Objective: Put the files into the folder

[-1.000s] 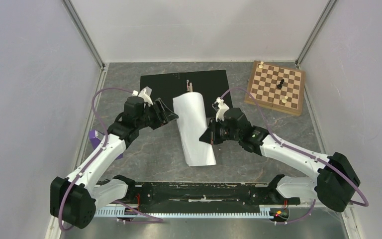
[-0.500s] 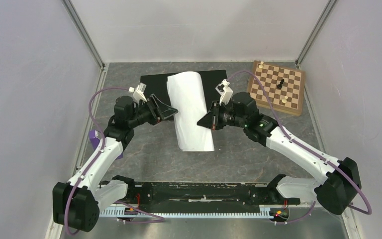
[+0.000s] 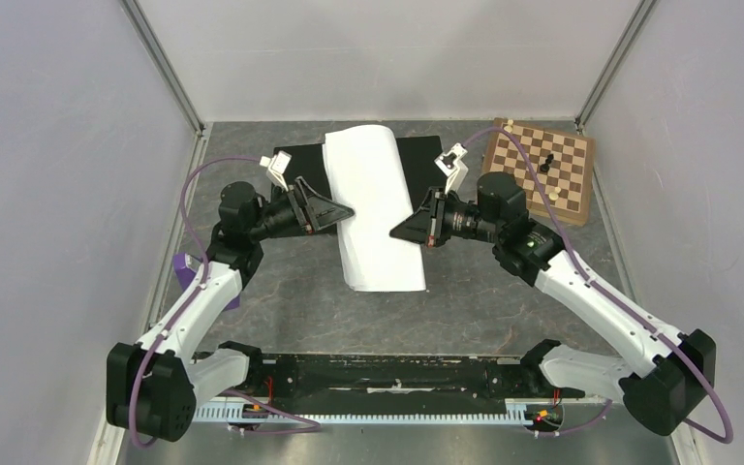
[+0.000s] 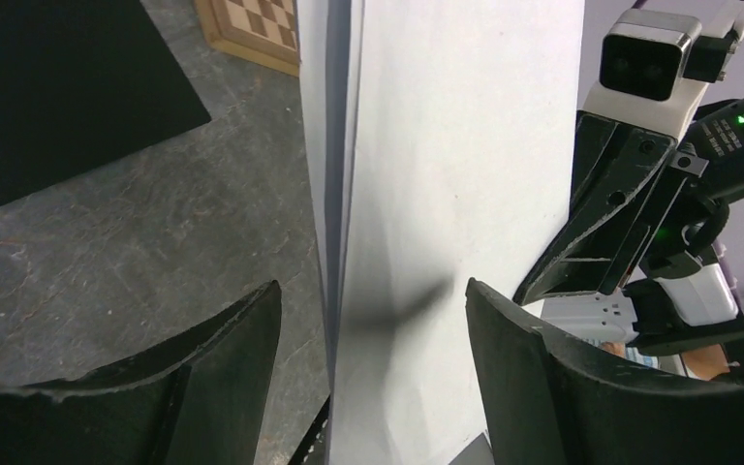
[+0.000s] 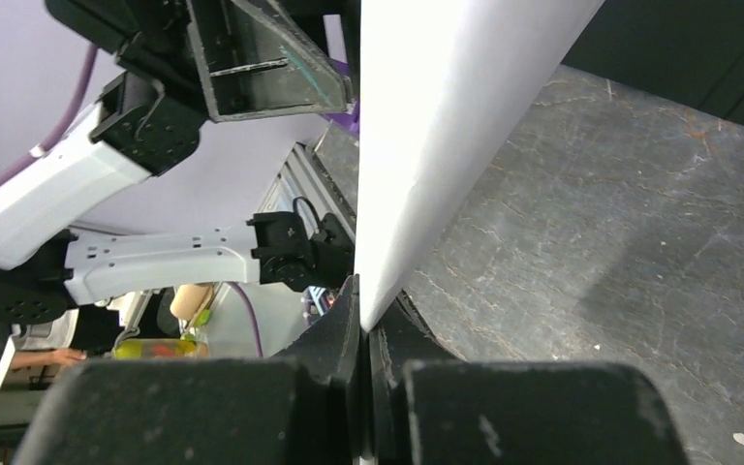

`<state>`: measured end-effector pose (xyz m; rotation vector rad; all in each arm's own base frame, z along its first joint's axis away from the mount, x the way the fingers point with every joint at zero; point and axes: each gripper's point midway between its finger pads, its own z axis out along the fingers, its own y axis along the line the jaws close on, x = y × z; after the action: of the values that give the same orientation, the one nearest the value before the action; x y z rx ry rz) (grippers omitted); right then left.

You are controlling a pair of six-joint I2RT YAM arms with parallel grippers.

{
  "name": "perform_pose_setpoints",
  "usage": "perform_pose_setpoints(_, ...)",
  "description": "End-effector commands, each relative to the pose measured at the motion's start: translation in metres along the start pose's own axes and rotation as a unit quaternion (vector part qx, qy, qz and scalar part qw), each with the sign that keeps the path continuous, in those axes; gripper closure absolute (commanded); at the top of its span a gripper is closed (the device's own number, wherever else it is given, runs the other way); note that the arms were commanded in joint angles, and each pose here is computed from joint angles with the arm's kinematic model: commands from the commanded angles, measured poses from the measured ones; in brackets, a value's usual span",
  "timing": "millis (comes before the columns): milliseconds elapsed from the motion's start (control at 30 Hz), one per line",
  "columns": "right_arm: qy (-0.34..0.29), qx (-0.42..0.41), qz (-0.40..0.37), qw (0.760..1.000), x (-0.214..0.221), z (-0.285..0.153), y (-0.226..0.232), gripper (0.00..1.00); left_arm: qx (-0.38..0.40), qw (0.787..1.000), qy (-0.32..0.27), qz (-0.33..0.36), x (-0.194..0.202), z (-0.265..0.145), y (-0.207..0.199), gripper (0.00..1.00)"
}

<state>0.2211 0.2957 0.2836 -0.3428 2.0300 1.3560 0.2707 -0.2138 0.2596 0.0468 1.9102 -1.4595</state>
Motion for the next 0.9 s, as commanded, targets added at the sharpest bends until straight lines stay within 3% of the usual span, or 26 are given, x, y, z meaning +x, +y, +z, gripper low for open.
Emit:
perform_pose_setpoints(0, -0.033, -0.061, -0.028, 0.997, -0.026, -0.017, 0.041, 1.0, 0.082, 0.996, 0.008, 0.043, -0.014, -0.003, -0.044, 0.23)
perform_pose_setpoints(267, -0.038, -0.069, -0.031, 0.996, -0.028, -0.025, 0.045, 1.0, 0.155, 0.986, 0.021, 0.063, -0.016, -0.012, -0.081, 0.26)
perform_pose_setpoints(533, -0.042, -0.057, -0.031, 0.997, -0.03, -0.027, 0.036, 1.0, 0.193, 0.98, 0.025, 0.048, -0.019, -0.018, -0.102, 0.59)
perform_pose_setpoints(600, -0.042, -0.054, -0.032, 0.997, -0.028, -0.026, 0.034, 1.0, 0.193, 0.98, 0.027, 0.042, -0.02, -0.018, -0.106, 0.63)
perform_pose_setpoints(700, -0.042, -0.051, -0.032, 0.997, -0.026, -0.026, 0.031, 1.0, 0.168, 0.984, 0.046, 0.035, -0.016, -0.011, -0.1, 0.7)
perform_pose_setpoints(800, -0.041, -0.049, -0.038, 0.997, -0.025, -0.024, 0.028, 1.0, 0.116, 0.99, 0.067, 0.044, -0.006, -0.002, -0.089, 0.84)
perform_pose_setpoints(833, -0.039, -0.049, -0.043, 0.997, -0.025, -0.023, 0.027, 0.97, 0.096, 0.991, 0.067, 0.059, -0.006, 0.002, -0.087, 0.94)
perform_pose_setpoints(867, -0.041, -0.046, -0.051, 0.997, -0.026, -0.022, 0.024, 0.87, 0.06, 0.994, 0.075, 0.058, -0.003, 0.006, -0.077, 0.97)
